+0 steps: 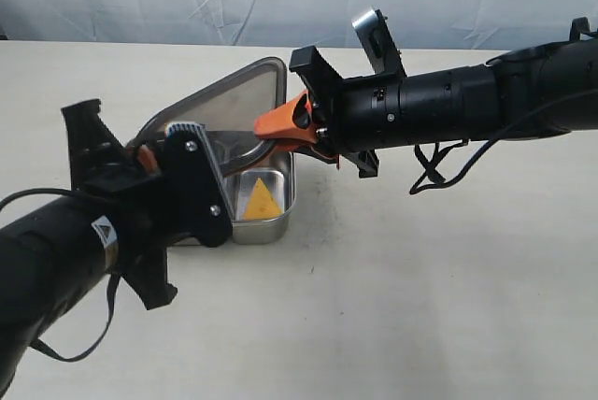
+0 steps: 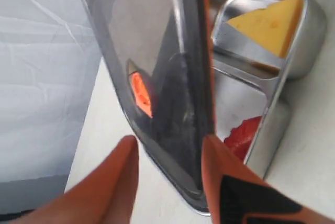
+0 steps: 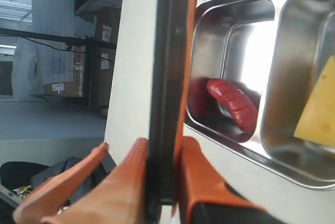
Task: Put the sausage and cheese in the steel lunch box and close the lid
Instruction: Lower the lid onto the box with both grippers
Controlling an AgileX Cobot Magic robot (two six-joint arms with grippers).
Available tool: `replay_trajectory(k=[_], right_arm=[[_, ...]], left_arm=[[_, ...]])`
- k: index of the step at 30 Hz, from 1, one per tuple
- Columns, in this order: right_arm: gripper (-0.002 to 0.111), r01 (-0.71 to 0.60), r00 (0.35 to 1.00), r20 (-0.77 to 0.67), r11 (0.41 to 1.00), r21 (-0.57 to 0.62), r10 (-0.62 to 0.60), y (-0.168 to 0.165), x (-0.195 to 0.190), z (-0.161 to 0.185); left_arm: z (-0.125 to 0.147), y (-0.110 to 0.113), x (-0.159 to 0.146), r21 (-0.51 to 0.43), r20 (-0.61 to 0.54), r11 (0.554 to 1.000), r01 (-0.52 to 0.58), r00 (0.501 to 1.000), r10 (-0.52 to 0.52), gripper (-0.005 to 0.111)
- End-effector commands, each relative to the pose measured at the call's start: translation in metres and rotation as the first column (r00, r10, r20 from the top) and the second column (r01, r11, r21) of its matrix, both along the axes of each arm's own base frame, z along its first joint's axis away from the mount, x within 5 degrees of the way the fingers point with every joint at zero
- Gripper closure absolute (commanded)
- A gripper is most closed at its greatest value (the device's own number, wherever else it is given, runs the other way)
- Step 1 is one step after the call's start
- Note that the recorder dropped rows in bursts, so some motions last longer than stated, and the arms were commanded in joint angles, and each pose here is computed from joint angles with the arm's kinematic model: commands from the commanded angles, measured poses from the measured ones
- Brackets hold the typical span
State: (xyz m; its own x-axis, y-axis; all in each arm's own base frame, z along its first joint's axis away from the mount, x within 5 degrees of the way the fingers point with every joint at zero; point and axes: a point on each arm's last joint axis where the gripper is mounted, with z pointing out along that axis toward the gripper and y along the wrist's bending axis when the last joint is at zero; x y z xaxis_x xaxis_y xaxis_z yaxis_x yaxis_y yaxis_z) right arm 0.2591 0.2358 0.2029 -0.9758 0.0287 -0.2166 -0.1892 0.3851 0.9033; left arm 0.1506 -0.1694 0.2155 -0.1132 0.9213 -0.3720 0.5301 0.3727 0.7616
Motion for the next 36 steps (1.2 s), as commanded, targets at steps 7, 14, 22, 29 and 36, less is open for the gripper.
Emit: replay_trajectory(k=[7, 14, 22, 29, 36], right_arm=[[0.109, -0.027, 1.000, 0.015, 0.999, 0.029, 0.027, -0.001, 0.001, 0.001], [0.109, -0.094, 0.995, 0.027, 0.993, 0.074, 0.092, -0.002, 0.013, -0.014], [0.109, -0.136, 0.990, 0.044, 0.988, 0.072, 0.133, 0.003, 0.018, -0.031], [0.109, -0.060, 0.997, 0.054, 0.998, -0.017, 0.061, 0.000, 0.025, -0.039], [0.109, -0.035, 0.999, 0.014, 0.999, -0.028, 0.035, -0.001, 0.024, -0.041]], left_arm=[[0.059, 0.050, -0.013, -0.425, 0.059, 0.875, -0.234, 0.957, 0.284, 0.068], [0.067, 0.077, -0.020, -0.532, 0.018, 0.806, -0.259, 0.948, 0.316, 0.068], [0.064, 0.077, -0.020, -0.550, -0.020, 0.793, -0.263, 0.953, 0.302, 0.068], [0.064, 0.075, -0.020, -0.555, -0.023, 0.793, -0.252, 0.958, 0.287, 0.068], [0.064, 0.074, -0.020, -0.556, -0.019, 0.795, -0.241, 0.960, 0.278, 0.073]])
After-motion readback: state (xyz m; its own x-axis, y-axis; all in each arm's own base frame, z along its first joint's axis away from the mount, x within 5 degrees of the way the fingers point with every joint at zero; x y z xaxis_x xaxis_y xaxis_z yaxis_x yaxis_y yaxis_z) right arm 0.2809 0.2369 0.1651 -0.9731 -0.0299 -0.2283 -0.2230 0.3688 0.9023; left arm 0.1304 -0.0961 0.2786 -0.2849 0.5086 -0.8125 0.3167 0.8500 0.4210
